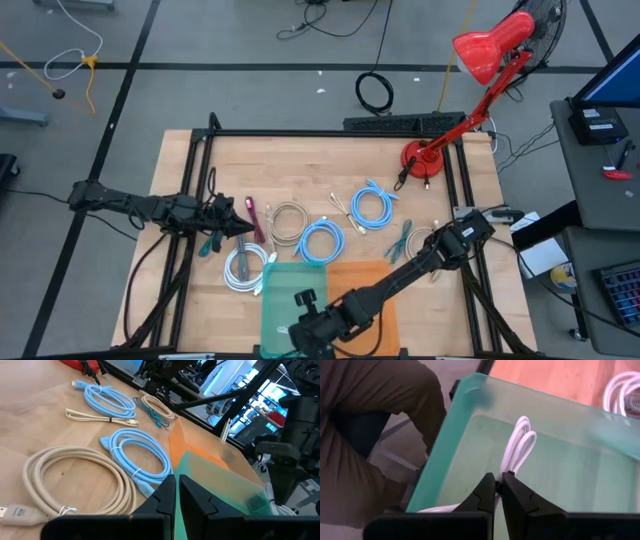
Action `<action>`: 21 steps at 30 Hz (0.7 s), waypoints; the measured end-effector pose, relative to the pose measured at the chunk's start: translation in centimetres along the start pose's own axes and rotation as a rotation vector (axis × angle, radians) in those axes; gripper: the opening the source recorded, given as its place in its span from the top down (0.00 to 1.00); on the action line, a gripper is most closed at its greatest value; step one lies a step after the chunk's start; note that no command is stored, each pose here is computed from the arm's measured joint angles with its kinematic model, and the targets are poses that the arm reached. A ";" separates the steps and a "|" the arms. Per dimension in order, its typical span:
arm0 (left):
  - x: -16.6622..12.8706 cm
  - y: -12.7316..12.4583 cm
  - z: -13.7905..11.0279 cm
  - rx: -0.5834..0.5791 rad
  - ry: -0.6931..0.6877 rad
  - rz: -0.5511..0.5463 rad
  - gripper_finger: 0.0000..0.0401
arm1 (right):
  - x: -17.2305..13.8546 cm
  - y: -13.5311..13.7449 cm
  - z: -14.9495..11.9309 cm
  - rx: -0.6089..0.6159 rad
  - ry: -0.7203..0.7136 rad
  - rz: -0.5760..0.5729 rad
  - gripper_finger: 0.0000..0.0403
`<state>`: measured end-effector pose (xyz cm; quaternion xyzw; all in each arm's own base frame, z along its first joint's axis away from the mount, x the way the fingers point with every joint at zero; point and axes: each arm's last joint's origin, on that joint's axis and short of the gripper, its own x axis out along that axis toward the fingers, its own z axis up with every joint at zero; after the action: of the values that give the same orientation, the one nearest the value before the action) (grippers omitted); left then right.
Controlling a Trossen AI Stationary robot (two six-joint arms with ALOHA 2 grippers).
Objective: Pick & Place USB Port
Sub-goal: Put the white charger cable into the green bin
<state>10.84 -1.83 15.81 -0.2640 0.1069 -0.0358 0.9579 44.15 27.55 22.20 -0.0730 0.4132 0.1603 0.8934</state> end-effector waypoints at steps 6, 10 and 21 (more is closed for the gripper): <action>0.0 0.0 0.0 0.004 0.000 0.000 0.94 | 0.1 -0.3 0.2 -0.046 -0.012 0.003 0.98; 0.0 0.0 0.0 0.004 0.001 0.001 0.94 | 0.2 -0.8 0.1 -0.068 -0.002 0.007 0.98; 0.0 0.0 -0.2 -0.001 0.021 -0.001 0.94 | 2.6 -1.5 -1.9 -0.039 0.004 0.090 0.98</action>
<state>10.79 -1.96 15.65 -0.2641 0.1167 -0.0389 0.9566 44.86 26.28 18.98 -0.0719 0.4146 0.2081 0.8830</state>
